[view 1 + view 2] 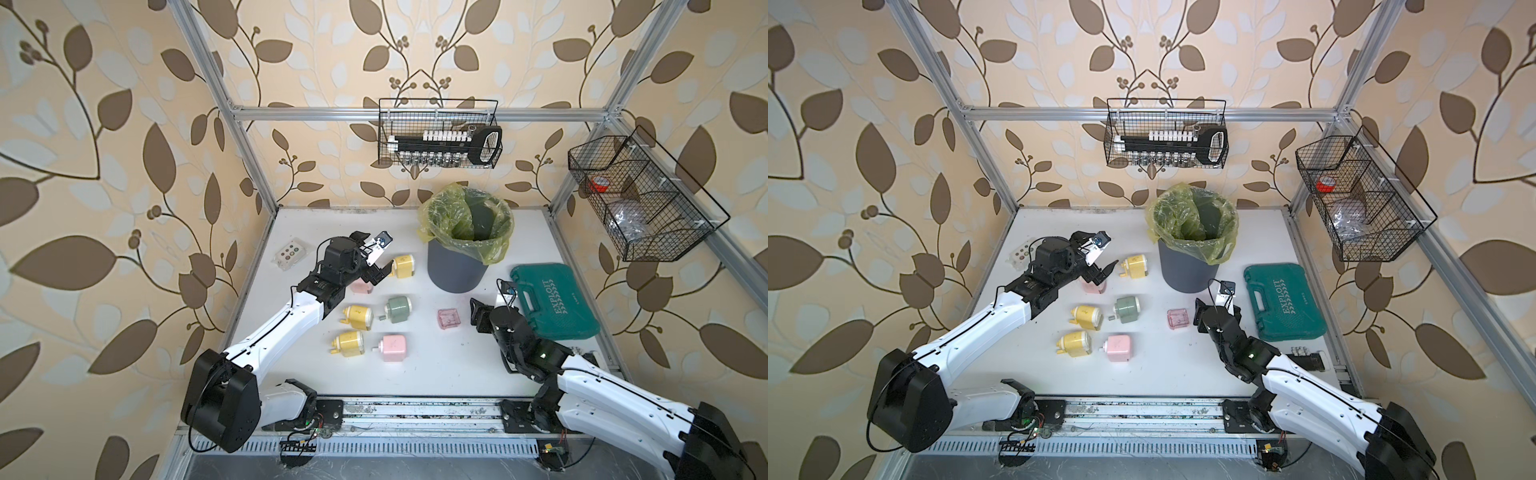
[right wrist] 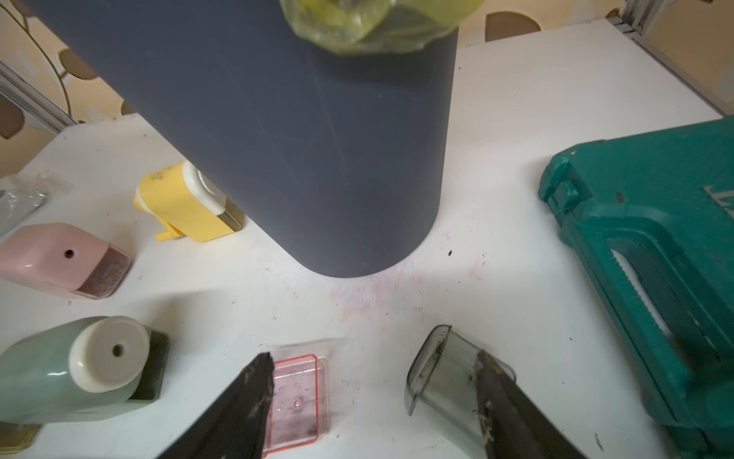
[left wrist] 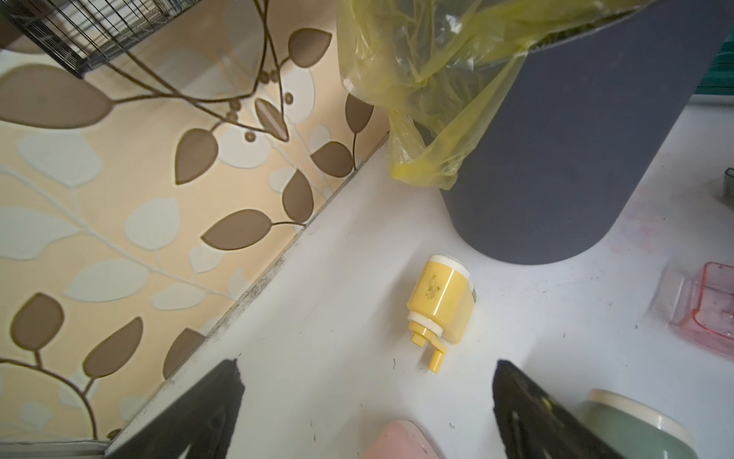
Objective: Take out the pencil sharpener tray and clean the shavings
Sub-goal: Place the container at the center of the board, then pick up the pencil sharpener from the center of the board.
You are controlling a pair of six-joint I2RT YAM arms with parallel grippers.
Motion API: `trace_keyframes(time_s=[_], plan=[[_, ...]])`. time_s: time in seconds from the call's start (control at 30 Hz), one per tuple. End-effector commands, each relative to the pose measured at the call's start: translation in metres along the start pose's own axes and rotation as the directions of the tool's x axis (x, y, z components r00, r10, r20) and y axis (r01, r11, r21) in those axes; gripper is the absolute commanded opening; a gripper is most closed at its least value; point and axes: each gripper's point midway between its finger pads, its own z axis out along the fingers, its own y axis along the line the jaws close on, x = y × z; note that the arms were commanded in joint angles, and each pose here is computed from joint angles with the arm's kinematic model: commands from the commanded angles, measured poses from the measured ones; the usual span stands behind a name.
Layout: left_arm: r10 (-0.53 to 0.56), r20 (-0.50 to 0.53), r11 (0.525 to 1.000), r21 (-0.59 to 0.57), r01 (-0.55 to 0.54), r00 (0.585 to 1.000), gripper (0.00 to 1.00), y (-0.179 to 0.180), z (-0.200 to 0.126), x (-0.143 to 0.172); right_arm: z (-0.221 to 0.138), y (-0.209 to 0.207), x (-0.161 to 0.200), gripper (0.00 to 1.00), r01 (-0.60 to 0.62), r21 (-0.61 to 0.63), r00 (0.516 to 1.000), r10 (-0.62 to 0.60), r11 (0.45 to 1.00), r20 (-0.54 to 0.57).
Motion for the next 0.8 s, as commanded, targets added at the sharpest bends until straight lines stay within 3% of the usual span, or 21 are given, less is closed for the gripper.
trace_keyframes(time_s=[0.0, 0.27, 0.53, 0.77], plan=[[-0.064, -0.009, 0.988, 0.142, 0.064, 0.998, 0.99, -0.001, 0.011, -0.006, -0.012, 0.006, -0.013, 0.76, 0.055, -0.049, 0.998, -0.054, 0.997, 0.007], [-0.004, -0.111, 0.937, 0.346, 0.042, 0.994, 0.97, -0.013, 0.047, 0.007, -0.031, 0.013, -0.032, 0.76, 0.138, -0.104, 0.990, -0.137, 0.985, 0.011], [0.112, -0.183, 0.841, 0.542, 0.005, 0.977, 0.90, -0.029, 0.066, 0.017, -0.028, 0.010, -0.015, 0.76, 0.168, -0.114, 0.984, -0.173, 0.979, -0.043], [0.205, -0.219, 0.768, 0.640, -0.018, 0.954, 0.87, -0.048, 0.081, 0.038, -0.034, 0.008, -0.016, 0.78, 0.208, -0.124, 0.976, -0.214, 0.970, -0.034]])
